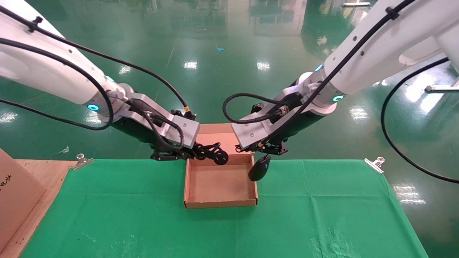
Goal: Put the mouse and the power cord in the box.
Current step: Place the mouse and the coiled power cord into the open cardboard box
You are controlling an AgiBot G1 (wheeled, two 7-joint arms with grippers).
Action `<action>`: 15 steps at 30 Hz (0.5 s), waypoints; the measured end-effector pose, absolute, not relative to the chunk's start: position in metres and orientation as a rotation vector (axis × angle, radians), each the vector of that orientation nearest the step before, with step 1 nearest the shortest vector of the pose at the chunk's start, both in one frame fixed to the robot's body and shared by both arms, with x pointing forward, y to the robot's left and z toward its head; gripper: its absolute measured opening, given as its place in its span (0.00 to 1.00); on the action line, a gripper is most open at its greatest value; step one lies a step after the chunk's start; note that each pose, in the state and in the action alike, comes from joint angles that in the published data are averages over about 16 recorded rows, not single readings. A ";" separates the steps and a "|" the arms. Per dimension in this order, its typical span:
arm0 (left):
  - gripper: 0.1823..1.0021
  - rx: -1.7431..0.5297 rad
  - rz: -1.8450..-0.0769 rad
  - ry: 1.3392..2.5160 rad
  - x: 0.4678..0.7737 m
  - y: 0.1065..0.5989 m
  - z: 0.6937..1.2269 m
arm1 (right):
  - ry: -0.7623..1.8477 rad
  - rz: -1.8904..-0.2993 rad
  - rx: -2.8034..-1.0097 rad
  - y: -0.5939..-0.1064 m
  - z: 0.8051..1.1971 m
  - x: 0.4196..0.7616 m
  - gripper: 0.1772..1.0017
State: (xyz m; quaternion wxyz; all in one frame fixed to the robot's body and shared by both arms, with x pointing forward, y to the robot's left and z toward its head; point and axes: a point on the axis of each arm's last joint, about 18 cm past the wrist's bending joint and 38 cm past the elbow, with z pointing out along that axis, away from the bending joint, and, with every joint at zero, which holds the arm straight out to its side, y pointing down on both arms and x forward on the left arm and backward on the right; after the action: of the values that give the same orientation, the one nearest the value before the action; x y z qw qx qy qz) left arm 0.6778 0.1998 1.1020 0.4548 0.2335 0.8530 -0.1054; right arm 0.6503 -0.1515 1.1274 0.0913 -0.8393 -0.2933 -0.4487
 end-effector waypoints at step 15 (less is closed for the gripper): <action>0.20 0.433 -0.257 1.717 0.755 0.161 1.049 | -0.798 -1.270 -2.497 -0.192 1.116 0.652 0.11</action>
State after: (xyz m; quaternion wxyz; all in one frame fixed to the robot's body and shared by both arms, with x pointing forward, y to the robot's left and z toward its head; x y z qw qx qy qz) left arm 0.7549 0.1606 1.0487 0.6257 0.1887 0.7486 -0.1122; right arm 0.6518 -0.1917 1.1162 0.1140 -0.8516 -0.2723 -0.4332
